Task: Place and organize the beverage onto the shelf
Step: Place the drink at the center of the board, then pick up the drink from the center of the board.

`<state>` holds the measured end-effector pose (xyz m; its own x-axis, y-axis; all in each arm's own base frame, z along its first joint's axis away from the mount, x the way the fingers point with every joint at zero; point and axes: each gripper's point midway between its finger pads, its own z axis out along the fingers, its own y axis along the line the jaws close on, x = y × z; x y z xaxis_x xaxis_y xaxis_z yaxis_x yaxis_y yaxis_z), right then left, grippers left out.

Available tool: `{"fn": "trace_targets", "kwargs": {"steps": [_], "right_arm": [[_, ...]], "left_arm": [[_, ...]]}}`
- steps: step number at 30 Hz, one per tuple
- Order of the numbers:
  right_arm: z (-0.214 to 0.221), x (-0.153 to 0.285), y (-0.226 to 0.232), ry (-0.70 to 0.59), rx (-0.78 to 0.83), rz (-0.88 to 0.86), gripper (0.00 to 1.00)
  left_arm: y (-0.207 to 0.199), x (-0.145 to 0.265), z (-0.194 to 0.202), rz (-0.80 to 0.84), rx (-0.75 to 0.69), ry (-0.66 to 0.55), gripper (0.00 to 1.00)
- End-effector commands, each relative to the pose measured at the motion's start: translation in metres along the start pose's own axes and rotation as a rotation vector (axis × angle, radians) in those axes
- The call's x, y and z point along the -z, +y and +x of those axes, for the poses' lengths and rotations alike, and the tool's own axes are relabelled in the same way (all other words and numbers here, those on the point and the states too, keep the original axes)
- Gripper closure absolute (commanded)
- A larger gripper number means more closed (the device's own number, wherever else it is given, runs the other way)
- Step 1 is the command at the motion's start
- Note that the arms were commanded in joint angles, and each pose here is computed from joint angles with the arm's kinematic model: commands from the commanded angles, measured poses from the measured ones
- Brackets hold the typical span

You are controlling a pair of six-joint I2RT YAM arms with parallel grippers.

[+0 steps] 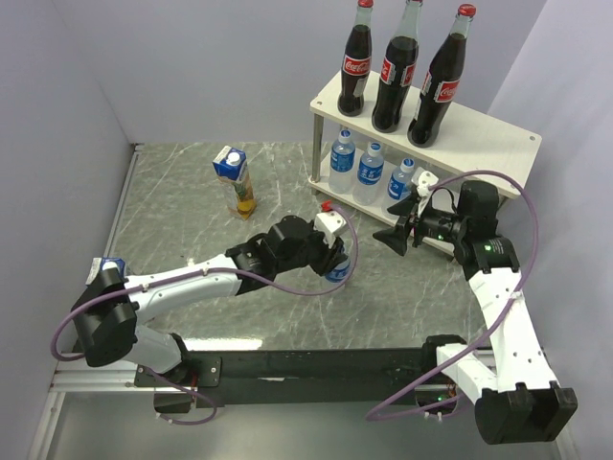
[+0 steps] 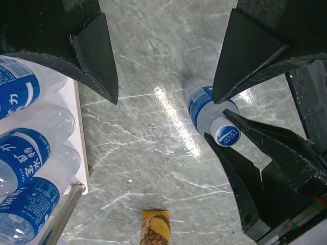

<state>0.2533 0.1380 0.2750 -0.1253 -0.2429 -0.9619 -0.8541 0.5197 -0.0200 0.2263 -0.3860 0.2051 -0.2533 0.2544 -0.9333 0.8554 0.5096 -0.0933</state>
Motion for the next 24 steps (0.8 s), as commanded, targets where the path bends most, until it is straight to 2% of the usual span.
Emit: {"fn": "trace_targets", "kwargs": {"steps": [1,2,3,6,8,9,12,17,20,24], "right_arm": [[0.002,-0.003,0.006,-0.002,0.015,-0.042,0.20],[0.002,-0.004,0.007,-0.001,0.018,-0.049,0.20],[0.004,-0.005,0.007,0.004,0.013,-0.055,0.20],[0.007,-0.009,0.009,0.013,0.012,-0.071,0.20],[0.008,-0.011,0.012,0.017,0.013,-0.086,0.20],[0.010,-0.013,0.012,0.022,0.009,-0.091,0.20],[0.012,-0.022,0.016,0.035,-0.001,-0.114,0.20],[0.015,-0.050,0.030,0.077,-0.030,-0.118,0.20],[0.015,-0.065,0.024,0.113,-0.047,-0.041,0.19],[0.018,-0.080,0.029,0.142,-0.061,-0.014,0.15]], "left_arm": [[-0.005,0.013,-0.065,-0.009,0.024,-0.246,0.61],[-0.005,0.014,-0.061,-0.012,0.025,-0.242,0.55],[-0.008,0.019,-0.064,-0.004,0.024,-0.258,0.42],[-0.002,0.030,-0.067,-0.044,0.030,-0.288,0.25],[-0.001,0.042,-0.069,-0.052,0.034,-0.311,0.18],[0.001,0.046,-0.069,-0.059,0.035,-0.318,0.11],[0.002,0.062,-0.064,-0.069,0.051,-0.333,0.02],[0.010,0.083,-0.034,-0.105,0.090,-0.320,0.00],[0.016,0.090,-0.011,-0.133,0.130,-0.302,0.01],[0.021,0.096,0.013,-0.156,0.174,-0.300,0.01]]}}
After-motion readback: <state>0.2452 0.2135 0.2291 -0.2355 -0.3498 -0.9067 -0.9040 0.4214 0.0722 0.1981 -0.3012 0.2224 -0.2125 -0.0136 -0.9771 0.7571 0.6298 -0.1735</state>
